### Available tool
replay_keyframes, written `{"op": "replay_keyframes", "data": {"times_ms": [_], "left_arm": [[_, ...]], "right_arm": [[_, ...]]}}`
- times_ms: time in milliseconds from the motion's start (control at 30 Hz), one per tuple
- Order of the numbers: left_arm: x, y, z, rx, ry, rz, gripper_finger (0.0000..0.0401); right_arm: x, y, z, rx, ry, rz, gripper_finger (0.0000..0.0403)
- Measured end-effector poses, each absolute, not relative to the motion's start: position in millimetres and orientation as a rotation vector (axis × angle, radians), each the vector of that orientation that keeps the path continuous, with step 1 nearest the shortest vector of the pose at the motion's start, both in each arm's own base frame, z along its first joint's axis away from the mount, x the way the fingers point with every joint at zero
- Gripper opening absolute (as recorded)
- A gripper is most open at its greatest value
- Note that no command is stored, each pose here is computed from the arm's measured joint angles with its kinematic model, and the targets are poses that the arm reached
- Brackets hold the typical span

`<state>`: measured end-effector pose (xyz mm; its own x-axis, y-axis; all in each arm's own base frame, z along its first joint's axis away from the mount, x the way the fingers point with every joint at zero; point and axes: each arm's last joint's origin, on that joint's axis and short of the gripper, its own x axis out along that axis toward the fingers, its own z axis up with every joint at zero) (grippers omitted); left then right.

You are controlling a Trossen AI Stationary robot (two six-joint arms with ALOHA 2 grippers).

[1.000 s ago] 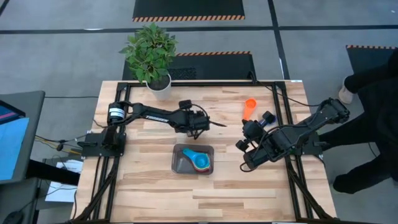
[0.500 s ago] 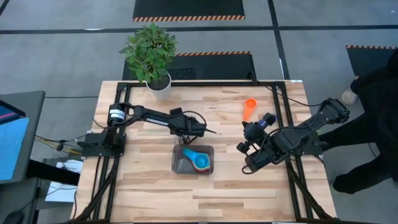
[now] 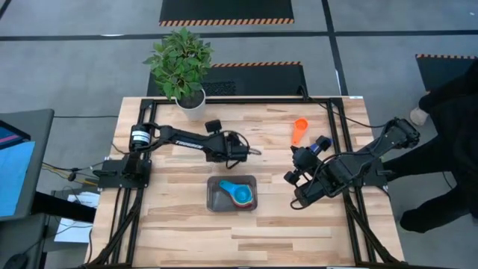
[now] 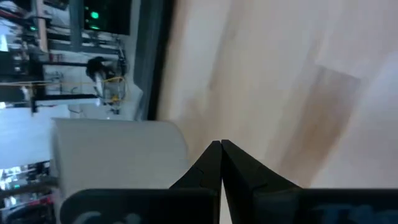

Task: Nest measuring cups in basket
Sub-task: Adjust the black bin, then stack the orange measuring cup on top of the light blue measuring cup into the black bin

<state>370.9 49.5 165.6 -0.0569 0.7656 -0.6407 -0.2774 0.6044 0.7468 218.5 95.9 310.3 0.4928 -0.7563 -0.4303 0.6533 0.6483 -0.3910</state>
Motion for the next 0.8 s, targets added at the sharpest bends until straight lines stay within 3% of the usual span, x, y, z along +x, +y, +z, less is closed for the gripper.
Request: {"op": "replay_keyframes", "data": {"times_ms": [167,300,367,467,533,800], "left_arm": [[376,54,204,0.48,1.426,0.9,0.0],[354,46,233,0.411,1.641,0.933,0.0],[348,43,234,0.367,1.599,0.942,0.0],[321,36,245,0.284,1.646,0.827,0.0],[295,32,246,0.282,1.667,0.899,0.0],[181,16,252,0.022,1.381,1.044,0.0]], "right_arm": [[218,96,310,-0.186,0.615,-0.861,0.0029],[218,96,310,-0.19,0.617,-0.861,0.0035],[218,95,310,-0.189,0.618,-0.863,0.0032],[218,95,310,-0.189,0.618,-0.863,0.0025],[218,95,310,-0.193,0.62,-0.863,0.0019],[218,95,310,-0.197,0.619,-0.866,0.0026]]}}
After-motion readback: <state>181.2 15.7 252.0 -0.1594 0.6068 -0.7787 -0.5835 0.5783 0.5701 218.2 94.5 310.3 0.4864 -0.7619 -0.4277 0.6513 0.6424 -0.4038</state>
